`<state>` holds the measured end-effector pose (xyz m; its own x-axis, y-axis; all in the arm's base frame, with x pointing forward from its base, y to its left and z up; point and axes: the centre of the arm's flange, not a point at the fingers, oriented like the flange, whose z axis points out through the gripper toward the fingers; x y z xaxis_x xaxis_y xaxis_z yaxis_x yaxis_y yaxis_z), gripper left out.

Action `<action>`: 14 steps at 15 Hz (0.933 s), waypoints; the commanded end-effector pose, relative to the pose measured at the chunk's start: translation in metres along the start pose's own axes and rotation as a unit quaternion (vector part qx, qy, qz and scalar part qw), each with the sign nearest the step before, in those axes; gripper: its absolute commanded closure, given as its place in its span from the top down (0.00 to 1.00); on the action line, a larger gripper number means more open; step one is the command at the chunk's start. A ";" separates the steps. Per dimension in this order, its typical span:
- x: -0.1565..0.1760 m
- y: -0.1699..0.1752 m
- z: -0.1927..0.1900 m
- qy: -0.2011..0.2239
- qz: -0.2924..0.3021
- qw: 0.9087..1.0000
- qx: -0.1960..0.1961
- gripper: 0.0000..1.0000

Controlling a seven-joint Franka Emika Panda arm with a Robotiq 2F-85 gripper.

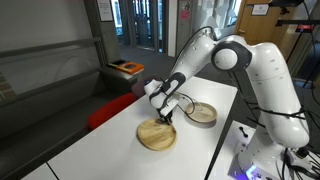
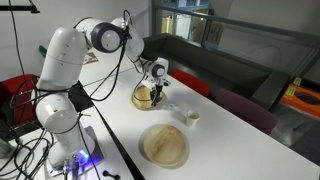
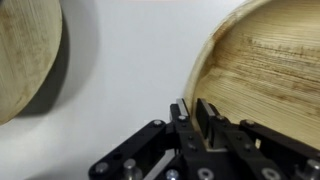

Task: Stack the two plates on the left together.

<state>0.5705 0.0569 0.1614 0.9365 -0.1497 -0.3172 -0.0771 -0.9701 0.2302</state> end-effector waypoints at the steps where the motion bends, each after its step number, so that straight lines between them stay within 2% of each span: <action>1: 0.001 -0.007 -0.008 0.002 0.011 1.000 -0.014 0.03; 14: -0.001 -0.047 -0.011 0.015 0.006 0.999 -0.031 0.04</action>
<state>0.5731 0.0943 0.1673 0.9475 -0.1381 -0.2883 -0.0671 -0.9677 0.2430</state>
